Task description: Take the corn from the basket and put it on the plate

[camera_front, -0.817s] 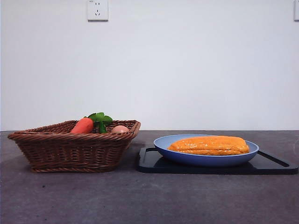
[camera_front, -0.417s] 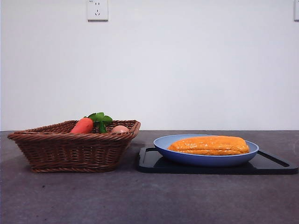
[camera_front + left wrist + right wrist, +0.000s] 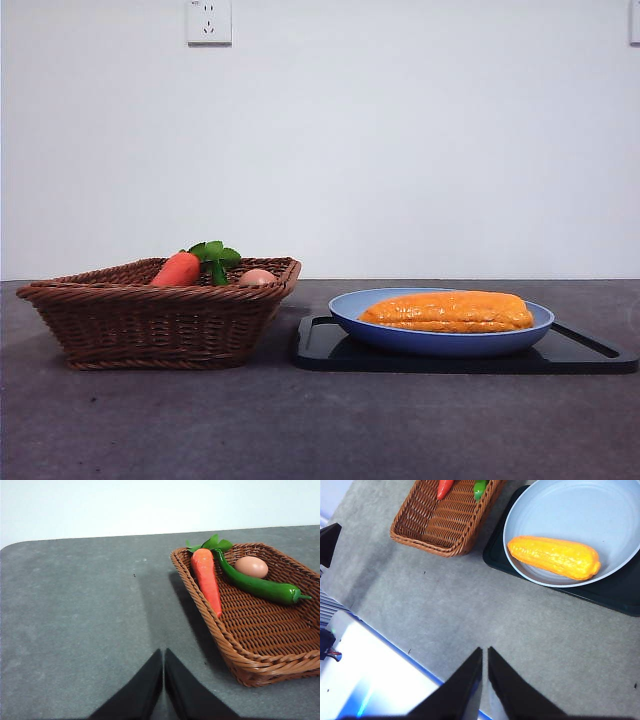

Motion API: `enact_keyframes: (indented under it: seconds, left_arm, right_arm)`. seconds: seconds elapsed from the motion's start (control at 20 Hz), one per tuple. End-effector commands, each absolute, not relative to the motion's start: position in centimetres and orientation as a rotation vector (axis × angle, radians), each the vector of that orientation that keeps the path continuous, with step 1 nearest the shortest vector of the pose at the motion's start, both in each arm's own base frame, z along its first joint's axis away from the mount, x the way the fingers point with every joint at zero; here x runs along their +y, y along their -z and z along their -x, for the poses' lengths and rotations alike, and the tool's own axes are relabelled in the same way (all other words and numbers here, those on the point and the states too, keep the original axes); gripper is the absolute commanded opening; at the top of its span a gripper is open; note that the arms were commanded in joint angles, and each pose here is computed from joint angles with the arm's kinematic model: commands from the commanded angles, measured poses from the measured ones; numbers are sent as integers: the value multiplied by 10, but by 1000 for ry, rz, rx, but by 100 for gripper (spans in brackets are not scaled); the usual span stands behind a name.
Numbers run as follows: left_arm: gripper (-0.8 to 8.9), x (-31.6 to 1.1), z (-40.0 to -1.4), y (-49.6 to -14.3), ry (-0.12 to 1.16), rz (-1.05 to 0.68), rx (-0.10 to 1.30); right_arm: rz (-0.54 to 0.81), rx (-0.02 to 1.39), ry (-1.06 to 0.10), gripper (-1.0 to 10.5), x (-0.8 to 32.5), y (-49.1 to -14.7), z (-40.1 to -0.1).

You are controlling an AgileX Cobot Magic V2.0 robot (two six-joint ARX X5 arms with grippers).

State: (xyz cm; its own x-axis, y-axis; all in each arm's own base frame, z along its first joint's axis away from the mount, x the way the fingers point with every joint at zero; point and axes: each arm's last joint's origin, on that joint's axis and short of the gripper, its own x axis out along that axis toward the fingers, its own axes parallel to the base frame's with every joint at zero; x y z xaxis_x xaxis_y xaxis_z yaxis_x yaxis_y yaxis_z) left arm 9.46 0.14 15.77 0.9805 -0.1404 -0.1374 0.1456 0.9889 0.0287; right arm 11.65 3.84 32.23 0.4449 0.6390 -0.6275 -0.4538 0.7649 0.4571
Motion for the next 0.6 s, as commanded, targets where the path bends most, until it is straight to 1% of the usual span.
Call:
enact_keyframes:
  seconds: [0.05, 0.4, 0.55, 0.6]
  left_arm:
    - [8, 2, -96, -149, 143, -33, 155]
    - [8, 2, -96, -149, 143, -33, 155]
    - [7, 2, -96, -149, 143, -33, 155]
    - [8, 2, -96, -149, 143, -33, 155]
  right_arm:
    - [-220, 852, -698, 2, 39, -327, -118]
    - [-220, 851, -698, 2, 39, -327, -118]
    - [-158, 793, -705, 2, 39, -330, -120]
    - [-124, 749, -693, 2, 39, -332, -122]
